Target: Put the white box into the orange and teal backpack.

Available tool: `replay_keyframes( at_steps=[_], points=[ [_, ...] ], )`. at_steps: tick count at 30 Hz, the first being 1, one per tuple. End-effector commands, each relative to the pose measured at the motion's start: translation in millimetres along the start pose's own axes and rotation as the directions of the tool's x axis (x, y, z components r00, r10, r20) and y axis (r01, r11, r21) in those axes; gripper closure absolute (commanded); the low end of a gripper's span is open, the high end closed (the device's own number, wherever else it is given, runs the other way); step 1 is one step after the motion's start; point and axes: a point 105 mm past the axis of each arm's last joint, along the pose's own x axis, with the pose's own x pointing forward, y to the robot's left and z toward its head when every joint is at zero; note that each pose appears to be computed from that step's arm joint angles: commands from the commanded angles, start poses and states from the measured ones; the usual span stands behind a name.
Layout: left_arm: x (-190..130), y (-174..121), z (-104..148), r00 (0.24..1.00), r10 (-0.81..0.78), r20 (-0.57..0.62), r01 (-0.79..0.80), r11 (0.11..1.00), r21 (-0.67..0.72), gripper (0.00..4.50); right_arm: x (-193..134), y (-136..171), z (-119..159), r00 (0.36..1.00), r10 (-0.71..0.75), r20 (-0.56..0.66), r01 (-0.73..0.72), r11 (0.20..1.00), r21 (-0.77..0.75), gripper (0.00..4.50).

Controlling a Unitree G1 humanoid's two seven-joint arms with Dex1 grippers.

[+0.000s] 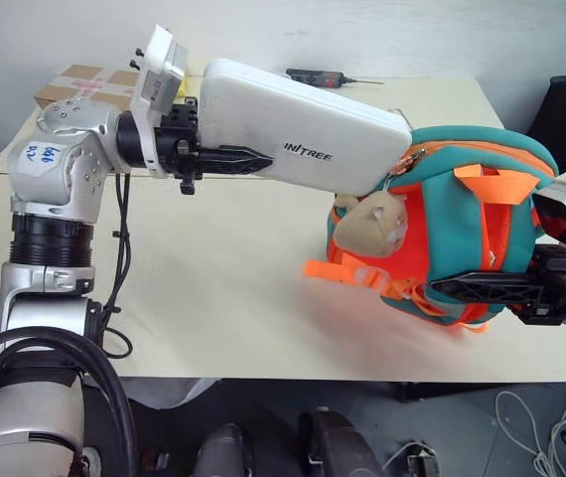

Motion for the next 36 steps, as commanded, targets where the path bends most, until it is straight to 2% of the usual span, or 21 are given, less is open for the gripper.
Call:
replay_keyframes(
  at_steps=[1,4,6,15,18,22,29,33,36],
  points=[
    [-3,7,17,1.000,0.008,0.015,-0.009,0.997,0.083,3.10,0,12,5,1.000,0.023,0.003,-0.023,0.998,-0.050,4.48],
    [-8,12,29,0.999,0.017,0.047,-0.021,0.996,0.087,3.10,0,14,2,1.000,0.026,0.000,-0.026,0.998,-0.049,4.48],
    [-8,11,27,1.000,0.005,0.026,-0.008,0.994,0.113,3.10,-1,16,3,1.000,0.029,0.001,-0.028,0.998,-0.052,4.48],
    [19,2,-8,0.998,-0.054,-0.036,0.059,0.984,0.166,3.10,-7,20,11,0.999,0.032,0.002,-0.032,0.997,-0.065,4.48],
    [23,-2,-30,0.988,-0.070,-0.140,0.105,0.959,0.262,3.10,-7,22,9,0.999,0.040,-0.004,-0.040,0.997,-0.068,4.48],
    [30,-1,-33,0.982,-0.088,-0.169,0.135,0.948,0.290,3.10,-5,21,10,0.999,0.040,-0.003,-0.040,0.996,-0.075,4.48],
    [101,-8,-27,0.982,-0.184,-0.037,0.187,0.969,0.163,3.10,9,10,7,0.999,0.038,0.020,-0.035,0.991,-0.130,4.48],
    [150,-16,-42,0.982,-0.188,-0.029,0.190,0.976,0.103,3.10,21,-12,8,0.995,-0.070,0.075,0.083,0.976,-0.200,4.48],
    [170,-19,-50,0.985,-0.168,-0.030,0.170,0.983,0.072,3.10,26,-22,4,0.989,-0.121,0.084,0.137,0.964,-0.229,4.48]
  ],
)
